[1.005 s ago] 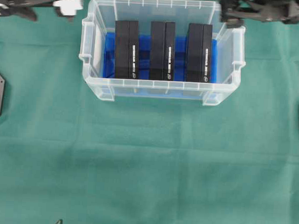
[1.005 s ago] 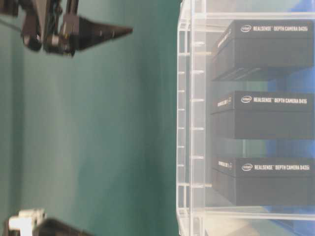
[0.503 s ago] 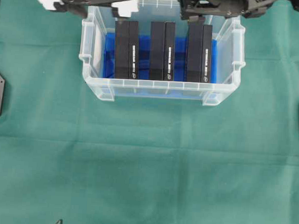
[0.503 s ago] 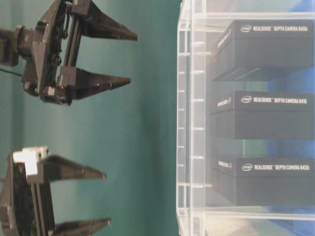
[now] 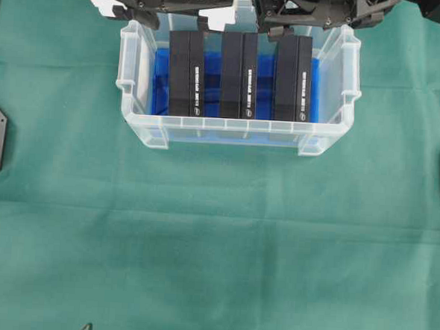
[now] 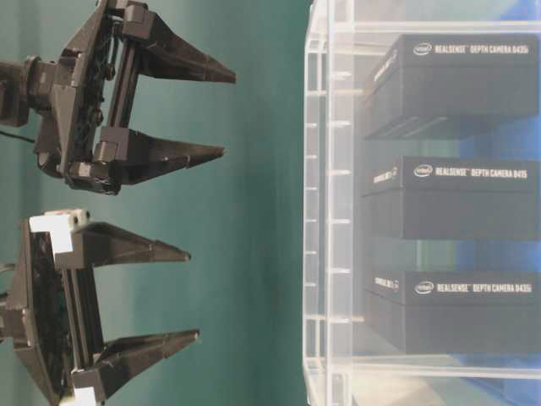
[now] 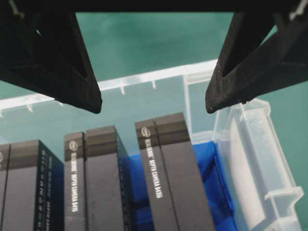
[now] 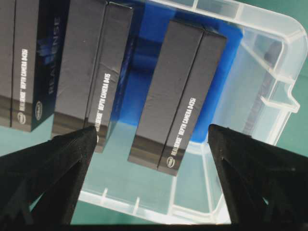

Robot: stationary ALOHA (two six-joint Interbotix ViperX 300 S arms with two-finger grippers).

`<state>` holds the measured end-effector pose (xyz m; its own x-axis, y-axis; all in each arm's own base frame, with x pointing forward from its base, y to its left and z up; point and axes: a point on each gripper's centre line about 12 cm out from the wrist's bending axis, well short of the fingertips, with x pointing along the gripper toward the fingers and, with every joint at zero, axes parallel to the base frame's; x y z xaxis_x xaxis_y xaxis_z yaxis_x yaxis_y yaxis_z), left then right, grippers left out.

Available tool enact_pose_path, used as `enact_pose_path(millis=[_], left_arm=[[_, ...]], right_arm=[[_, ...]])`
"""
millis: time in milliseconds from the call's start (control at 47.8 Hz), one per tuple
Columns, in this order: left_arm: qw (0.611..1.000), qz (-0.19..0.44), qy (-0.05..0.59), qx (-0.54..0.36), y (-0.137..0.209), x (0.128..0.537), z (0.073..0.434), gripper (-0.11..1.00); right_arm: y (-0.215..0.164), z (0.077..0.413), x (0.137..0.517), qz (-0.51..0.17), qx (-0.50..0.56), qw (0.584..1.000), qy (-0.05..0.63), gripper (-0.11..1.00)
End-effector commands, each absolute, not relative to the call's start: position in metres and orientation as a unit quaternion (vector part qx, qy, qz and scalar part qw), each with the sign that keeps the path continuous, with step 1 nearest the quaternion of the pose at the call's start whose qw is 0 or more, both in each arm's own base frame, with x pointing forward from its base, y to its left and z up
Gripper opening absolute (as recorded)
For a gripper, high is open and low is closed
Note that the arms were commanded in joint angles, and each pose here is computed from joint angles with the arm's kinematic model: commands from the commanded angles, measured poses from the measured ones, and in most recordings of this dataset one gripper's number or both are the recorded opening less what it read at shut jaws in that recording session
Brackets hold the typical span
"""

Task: Take the box out of the case with both arms.
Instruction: 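Move both grippers over the left and right black boxes in the bin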

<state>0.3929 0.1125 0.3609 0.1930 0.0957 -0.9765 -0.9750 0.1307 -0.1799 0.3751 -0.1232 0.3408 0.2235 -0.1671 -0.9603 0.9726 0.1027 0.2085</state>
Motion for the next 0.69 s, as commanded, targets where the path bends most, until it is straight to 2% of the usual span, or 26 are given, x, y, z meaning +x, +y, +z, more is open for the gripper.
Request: enact_pose_path(millis=[0,670], left_arm=[[0.614,0.438,0.439,-0.489,0.111,0.392,0.374,0.88],[0.603,0.445,0.451,-0.484,0.110,0.391,0.364,0.88]], right_arm=[[-0.122,0.354,0.375,-0.455,0.488,0.626,0.403,0.96],[-0.119,0.350,0.373,-0.459,0.483,0.619,0.414,0.96]])
